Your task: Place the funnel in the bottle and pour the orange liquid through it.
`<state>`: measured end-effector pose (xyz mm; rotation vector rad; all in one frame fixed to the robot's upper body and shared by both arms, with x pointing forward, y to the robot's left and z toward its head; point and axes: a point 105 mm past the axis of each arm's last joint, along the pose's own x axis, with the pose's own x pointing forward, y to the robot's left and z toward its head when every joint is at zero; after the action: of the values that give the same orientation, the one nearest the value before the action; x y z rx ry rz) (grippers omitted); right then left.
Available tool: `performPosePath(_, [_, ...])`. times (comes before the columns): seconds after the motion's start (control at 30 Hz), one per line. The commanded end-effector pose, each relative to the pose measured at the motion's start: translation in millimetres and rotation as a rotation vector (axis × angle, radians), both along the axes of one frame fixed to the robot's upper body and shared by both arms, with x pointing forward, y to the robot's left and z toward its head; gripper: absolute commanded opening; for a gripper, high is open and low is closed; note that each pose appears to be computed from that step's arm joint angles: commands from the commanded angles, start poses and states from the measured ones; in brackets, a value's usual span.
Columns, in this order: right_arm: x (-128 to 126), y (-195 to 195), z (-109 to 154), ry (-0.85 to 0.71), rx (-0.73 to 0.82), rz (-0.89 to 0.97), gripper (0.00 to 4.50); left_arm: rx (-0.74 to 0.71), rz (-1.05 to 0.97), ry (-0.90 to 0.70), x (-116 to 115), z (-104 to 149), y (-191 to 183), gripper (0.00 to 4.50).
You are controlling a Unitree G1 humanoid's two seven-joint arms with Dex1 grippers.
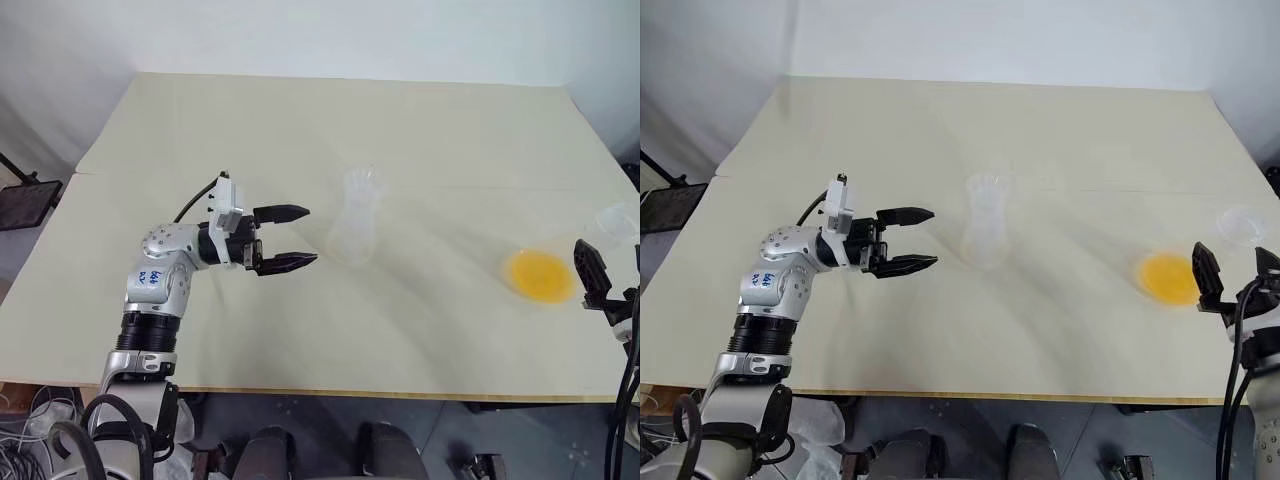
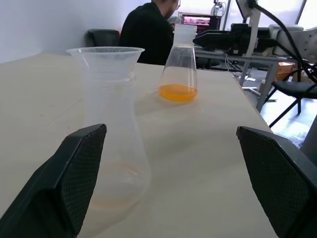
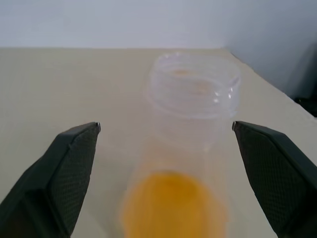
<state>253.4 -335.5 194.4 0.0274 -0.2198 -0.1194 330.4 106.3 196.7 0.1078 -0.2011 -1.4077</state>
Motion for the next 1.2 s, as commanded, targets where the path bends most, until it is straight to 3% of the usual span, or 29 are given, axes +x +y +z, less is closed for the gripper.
performPosePath(0.03, [4.1,-0.7,11.2,-0.036,-0.027,0.008,4.50,-0.019,-0.015,-0.043,-5.9,11.6,-2.9,4.48])
performPosePath(0.27, [25.0,-8.6,14.1,-0.060,0.076,0.028,4.50,-0.020,-0.012,-0.059,-6.3,15.0,-4.7,4.48])
performPosePath(0.63, [40.0,-12.0,17.8,-0.054,0.028,0.056,4.50,-0.037,-0.002,-0.073,-6.3,16.3,-6.7,4.48])
performPosePath(0.73, [42.3,-10.3,17.7,-0.058,0.027,0.066,3.93,-0.042,0.001,-0.076,-6.7,16.2,-7.2,4.50])
performPosePath(0.87, [44.6,-5.7,19.2,-0.079,0.025,0.087,2.57,-0.047,0.005,-0.076,-6.9,15.7,-6.9,4.50])
performPosePath(0.9, [44.8,-5.1,18.7,-0.077,0.023,0.088,2.44,-0.048,0.007,-0.076,-6.9,15.7,-6.8,4.50])
performPosePath(1.0, [46.1,-0.7,16.2,-0.073,0.015,0.101,2.45,-0.045,0.013,-0.076,-6.9,14.4,-5.2,4.50])
performPosePath(1.2, [56.4,30.1,54.3,-0.187,-0.053,0.185,2.45,-0.045,0.029,-0.078,-4.3,14.0,-2.3,4.50])
